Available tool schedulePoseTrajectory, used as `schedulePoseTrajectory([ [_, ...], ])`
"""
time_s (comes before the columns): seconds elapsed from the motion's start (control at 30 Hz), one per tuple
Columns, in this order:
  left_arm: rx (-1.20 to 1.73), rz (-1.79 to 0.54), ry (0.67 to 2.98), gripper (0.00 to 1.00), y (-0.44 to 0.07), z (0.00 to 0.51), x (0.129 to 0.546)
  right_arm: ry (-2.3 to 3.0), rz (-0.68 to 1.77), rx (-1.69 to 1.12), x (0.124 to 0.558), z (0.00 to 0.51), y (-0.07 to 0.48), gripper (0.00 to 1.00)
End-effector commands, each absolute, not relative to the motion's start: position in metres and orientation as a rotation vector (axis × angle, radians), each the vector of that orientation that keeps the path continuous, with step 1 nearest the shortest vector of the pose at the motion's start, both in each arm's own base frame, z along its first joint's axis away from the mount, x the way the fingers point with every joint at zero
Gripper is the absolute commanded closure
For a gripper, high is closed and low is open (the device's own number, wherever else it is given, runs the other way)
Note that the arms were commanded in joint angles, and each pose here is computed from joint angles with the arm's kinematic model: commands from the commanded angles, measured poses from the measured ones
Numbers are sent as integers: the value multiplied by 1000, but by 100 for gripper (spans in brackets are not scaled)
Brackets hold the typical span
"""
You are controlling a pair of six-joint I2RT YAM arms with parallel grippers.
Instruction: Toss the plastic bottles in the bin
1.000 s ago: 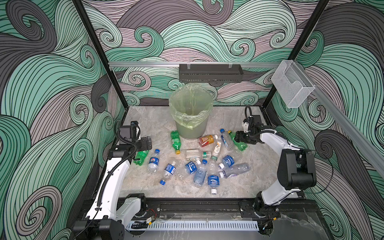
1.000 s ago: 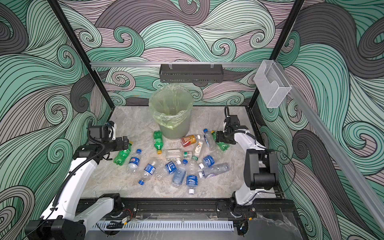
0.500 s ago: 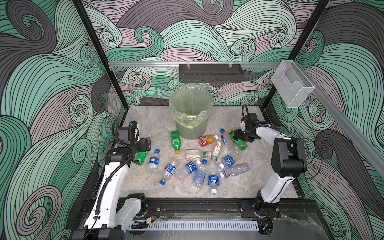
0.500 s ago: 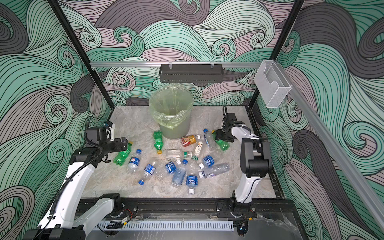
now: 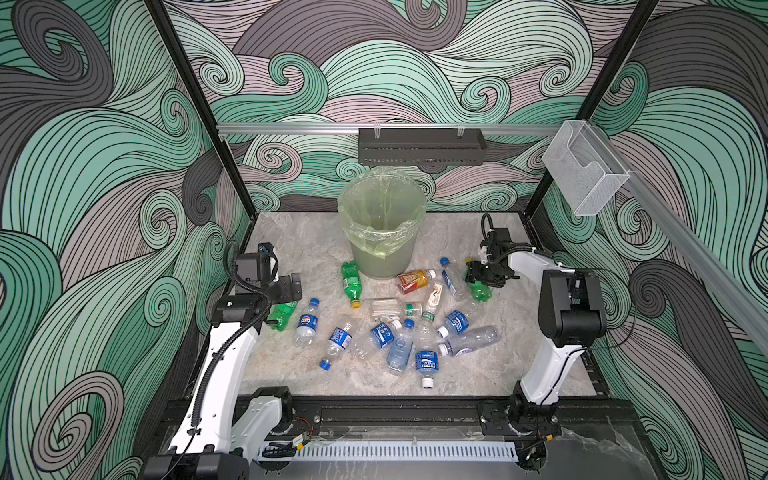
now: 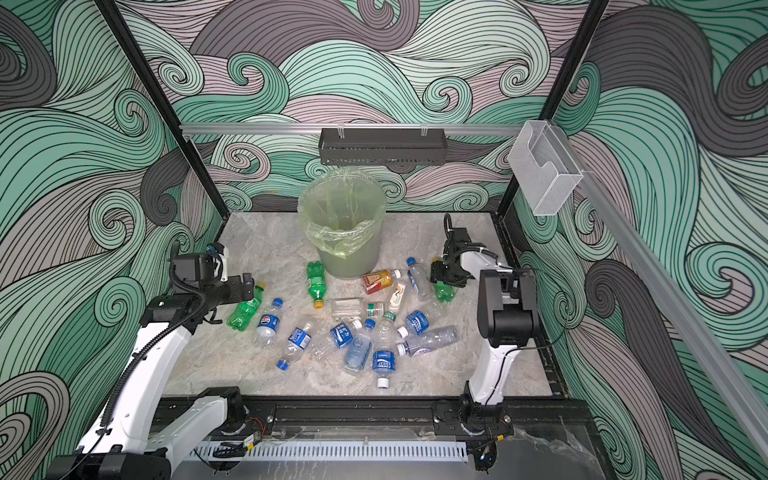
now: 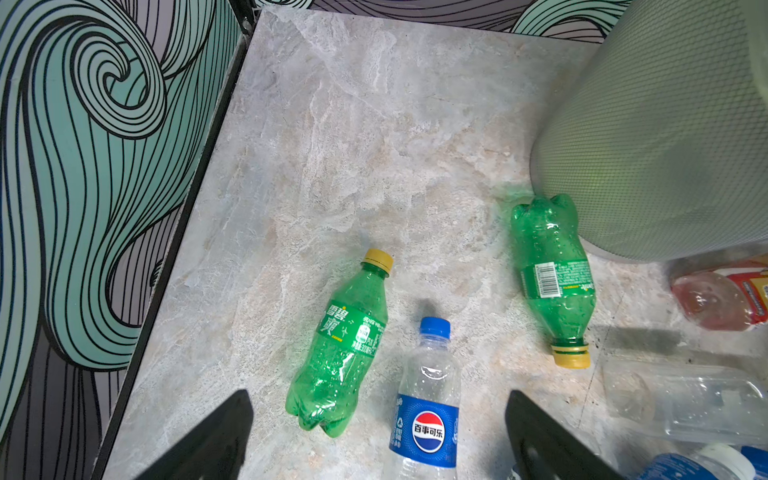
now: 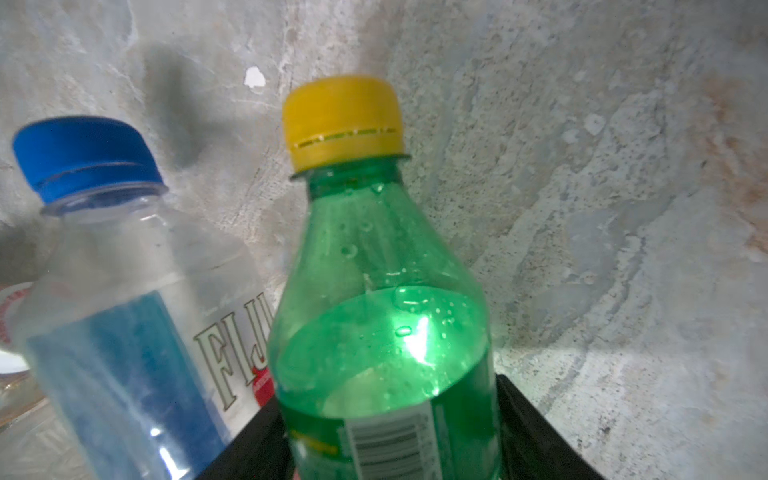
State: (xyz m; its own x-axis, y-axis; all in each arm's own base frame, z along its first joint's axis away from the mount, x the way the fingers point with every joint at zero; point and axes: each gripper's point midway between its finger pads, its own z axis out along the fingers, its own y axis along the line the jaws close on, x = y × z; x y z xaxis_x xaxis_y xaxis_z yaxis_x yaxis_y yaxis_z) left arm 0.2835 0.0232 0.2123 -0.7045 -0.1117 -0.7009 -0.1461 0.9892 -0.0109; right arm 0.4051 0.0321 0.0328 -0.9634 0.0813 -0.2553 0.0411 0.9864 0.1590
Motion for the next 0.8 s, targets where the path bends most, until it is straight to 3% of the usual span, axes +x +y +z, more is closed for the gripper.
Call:
schedulePoseTrajectory([
  [0.0, -173, 7, 2372, 2, 16, 205, 286, 2900, 189, 115, 404, 26, 26, 33],
  [0.37, -161, -49, 2399, 2, 8, 201, 287, 2860, 184, 98, 403, 39, 25, 45],
  [0.77, -134, -102, 2391, 2, 0, 202, 290, 2676, 268, 75, 397, 116, 36, 46],
])
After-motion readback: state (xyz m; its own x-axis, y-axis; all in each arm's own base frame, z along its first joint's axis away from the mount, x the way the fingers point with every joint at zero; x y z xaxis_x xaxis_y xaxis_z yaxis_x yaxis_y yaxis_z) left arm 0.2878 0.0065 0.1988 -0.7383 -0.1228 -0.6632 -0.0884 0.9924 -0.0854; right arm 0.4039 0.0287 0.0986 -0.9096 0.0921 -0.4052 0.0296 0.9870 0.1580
